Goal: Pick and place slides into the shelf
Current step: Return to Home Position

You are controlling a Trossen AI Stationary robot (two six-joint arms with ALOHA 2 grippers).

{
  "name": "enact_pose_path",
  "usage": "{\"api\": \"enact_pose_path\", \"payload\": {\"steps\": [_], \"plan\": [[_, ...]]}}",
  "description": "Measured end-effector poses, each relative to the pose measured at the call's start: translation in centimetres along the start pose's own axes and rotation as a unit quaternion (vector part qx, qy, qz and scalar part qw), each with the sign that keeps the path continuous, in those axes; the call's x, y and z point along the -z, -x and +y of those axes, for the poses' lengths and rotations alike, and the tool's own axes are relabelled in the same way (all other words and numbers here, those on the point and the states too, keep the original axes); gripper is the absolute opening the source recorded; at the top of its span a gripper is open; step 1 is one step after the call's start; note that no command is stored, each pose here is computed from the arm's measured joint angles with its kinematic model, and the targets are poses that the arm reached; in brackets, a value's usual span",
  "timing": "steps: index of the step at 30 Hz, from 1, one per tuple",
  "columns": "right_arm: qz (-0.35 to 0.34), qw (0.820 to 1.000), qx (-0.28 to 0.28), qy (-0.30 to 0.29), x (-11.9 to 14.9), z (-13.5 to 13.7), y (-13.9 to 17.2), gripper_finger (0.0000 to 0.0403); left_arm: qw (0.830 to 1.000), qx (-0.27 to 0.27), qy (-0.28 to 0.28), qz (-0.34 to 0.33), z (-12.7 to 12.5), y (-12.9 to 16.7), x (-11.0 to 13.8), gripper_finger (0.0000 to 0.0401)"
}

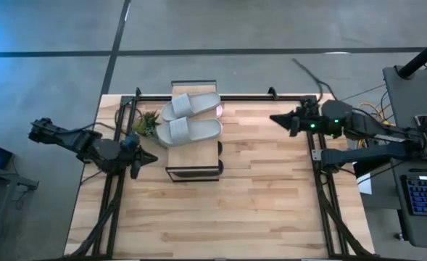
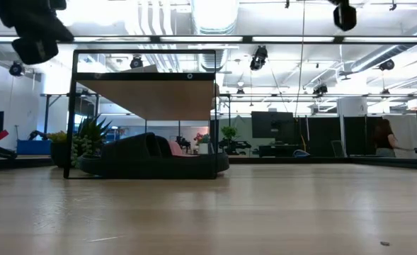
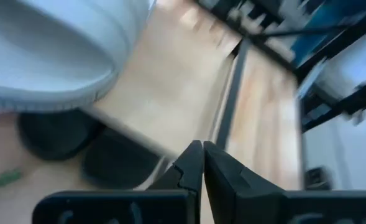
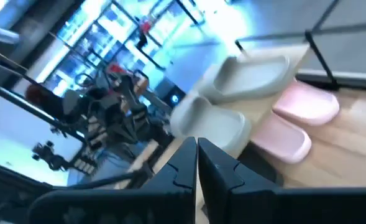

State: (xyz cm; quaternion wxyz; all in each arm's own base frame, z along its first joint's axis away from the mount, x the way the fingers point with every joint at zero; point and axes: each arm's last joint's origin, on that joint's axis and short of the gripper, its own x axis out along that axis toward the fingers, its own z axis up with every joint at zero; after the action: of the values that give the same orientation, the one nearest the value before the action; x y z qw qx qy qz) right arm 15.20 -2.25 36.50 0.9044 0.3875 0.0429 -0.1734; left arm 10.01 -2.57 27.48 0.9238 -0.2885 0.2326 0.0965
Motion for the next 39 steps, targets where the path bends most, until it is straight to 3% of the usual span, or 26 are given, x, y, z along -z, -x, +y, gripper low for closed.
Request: {"api": "enact_pose_path", "payload": {"steps": [3,7,10,18,23,29,31,39], "plan": [[-0.011,0.999,-0.017,0.030,-0.3,0.1,0.9,0.0009,0.999,0.033,0.014,-0.033,0.0,0.8,-0.4,0.0000],[0.044,0.993,-0.079,0.079,0.1,0.6,0.4,0.0009,0.992,0.091,-0.044,-0.082,-0.6,1.6,-1.3,0.0000],[0.098,0.981,-0.132,0.099,0.9,0.9,-1.3,0.0009,0.977,0.151,-0.090,-0.121,-1.5,2.1,-2.1,0.0000],[0.107,0.955,-0.246,0.126,4.9,0.1,-6.2,0.0009,0.957,0.180,-0.152,-0.168,-1.9,-0.4,-1.2,0.0000],[0.102,0.961,-0.234,0.111,5.2,-2.9,-5.2,0.0009,0.947,0.168,-0.185,-0.200,-0.5,1.2,-1.0,0.0000],[0.052,0.965,-0.221,0.127,5.1,-5.7,-2.6,0.0009,0.940,0.173,-0.174,-0.237,2.1,5.4,-0.5,0.0000],[0.061,0.968,-0.206,0.133,6.0,-6.9,-2.3,0.0009,0.945,0.164,-0.179,-0.219,3.0,5.1,0.6,0.0000],[0.046,0.968,-0.180,0.169,8.4,-9.6,-1.7,0.0009,0.950,0.146,-0.192,-0.198,3.1,3.9,1.1,0.0000]]}}
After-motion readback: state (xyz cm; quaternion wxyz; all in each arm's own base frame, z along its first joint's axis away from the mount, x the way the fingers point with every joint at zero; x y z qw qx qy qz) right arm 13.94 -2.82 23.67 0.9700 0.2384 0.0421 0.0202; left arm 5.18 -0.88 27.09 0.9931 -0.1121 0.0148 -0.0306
